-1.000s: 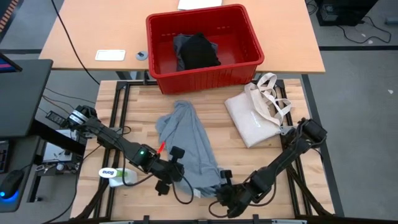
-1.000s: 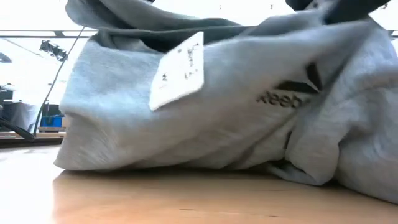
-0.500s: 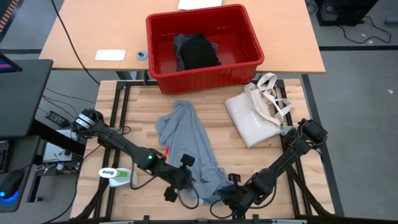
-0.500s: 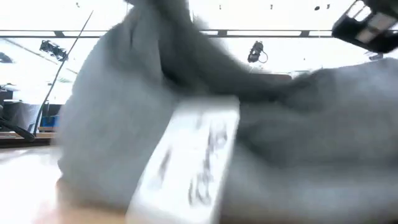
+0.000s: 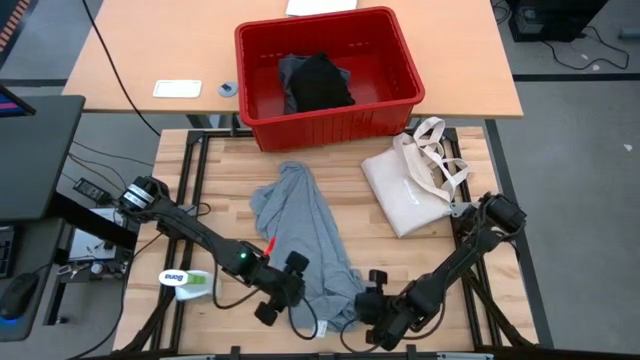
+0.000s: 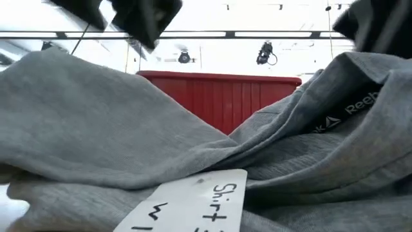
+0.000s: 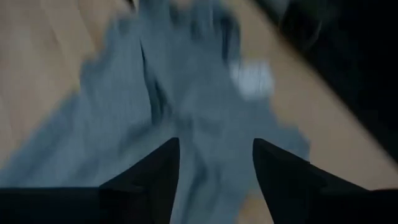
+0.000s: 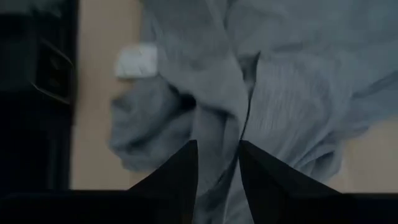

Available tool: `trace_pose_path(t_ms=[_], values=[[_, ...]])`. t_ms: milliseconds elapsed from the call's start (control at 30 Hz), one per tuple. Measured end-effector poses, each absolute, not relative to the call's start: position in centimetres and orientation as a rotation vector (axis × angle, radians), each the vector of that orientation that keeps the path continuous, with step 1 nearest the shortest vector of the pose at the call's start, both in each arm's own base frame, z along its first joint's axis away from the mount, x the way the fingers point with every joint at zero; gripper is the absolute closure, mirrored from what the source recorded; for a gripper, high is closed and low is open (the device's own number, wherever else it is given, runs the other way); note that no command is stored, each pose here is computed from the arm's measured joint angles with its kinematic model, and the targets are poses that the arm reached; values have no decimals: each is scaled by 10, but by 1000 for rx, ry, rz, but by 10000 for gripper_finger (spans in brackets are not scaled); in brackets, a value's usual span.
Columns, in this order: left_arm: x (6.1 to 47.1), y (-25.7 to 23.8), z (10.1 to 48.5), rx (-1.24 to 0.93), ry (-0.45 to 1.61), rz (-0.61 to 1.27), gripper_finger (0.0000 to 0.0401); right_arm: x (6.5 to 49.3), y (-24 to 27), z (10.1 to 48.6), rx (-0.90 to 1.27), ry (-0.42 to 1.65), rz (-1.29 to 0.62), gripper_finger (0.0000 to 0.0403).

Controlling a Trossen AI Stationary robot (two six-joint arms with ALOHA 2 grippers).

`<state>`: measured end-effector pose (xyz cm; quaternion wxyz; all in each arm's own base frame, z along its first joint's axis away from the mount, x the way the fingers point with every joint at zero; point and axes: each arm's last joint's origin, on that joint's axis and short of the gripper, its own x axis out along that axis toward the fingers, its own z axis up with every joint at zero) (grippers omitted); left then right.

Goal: Fold Laundry from Bin
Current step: Fold the gray shirt

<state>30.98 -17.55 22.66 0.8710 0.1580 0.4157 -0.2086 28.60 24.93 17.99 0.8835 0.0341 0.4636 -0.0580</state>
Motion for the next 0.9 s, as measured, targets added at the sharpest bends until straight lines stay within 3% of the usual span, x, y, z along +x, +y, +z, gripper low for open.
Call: trace_pose_path(t_ms=[200, 533, 767, 900], values=[[297, -155, 201, 382, 1062, -334, 214, 287, 238, 142, 48, 1122, -183, 278], [289, -101, 141, 396, 1059, -155, 225, 261, 217, 144, -31, 1348, -465, 296], [299, -119, 177, 441, 907, -281, 225, 235, 205, 191, -237, 1391, -836, 311], [293, -131, 196, 451, 869, -319, 225, 240, 220, 210, -203, 1221, -661, 312]])
